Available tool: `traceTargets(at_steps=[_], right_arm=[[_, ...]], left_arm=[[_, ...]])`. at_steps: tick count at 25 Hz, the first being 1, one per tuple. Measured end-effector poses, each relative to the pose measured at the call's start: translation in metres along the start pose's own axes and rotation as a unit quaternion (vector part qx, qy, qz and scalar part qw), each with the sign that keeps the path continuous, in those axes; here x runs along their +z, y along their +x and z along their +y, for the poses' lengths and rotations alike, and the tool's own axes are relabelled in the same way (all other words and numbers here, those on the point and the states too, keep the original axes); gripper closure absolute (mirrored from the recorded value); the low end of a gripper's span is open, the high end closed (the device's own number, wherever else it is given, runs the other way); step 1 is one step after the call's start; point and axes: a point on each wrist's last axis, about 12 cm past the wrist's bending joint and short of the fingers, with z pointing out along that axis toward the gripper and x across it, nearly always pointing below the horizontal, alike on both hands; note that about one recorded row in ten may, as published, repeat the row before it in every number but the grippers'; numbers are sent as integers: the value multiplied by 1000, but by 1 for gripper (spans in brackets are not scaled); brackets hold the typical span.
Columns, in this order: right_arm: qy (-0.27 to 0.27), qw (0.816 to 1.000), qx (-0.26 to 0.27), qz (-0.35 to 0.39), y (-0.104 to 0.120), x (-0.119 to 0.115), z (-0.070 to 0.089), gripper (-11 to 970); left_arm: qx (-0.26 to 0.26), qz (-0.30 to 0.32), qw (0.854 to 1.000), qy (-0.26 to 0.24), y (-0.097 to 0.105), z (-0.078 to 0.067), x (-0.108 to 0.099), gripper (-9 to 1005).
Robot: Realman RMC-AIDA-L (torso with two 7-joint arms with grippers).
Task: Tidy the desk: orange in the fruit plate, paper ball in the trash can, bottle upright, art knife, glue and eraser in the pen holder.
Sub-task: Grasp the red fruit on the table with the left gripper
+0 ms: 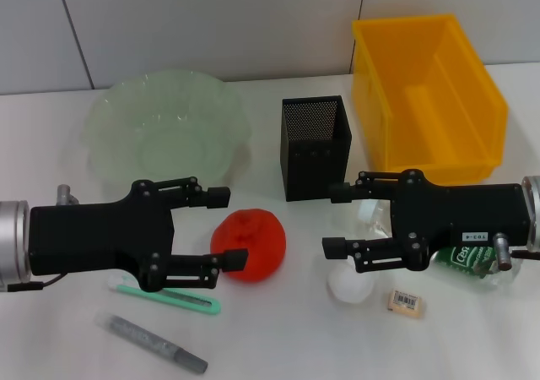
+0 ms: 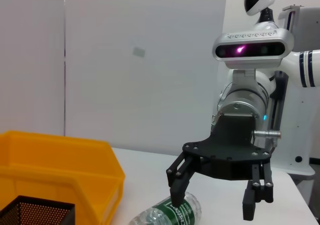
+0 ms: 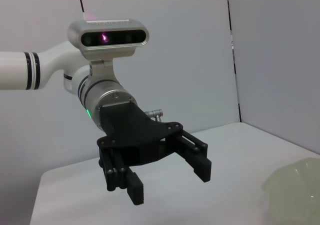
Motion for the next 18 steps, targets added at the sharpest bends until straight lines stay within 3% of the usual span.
traceTargets(at_steps=[18], right_arm=[[36,999,7,14,9,-23,5,186]], left_arm=[[-37,42,996,-68,21,17,6,196]])
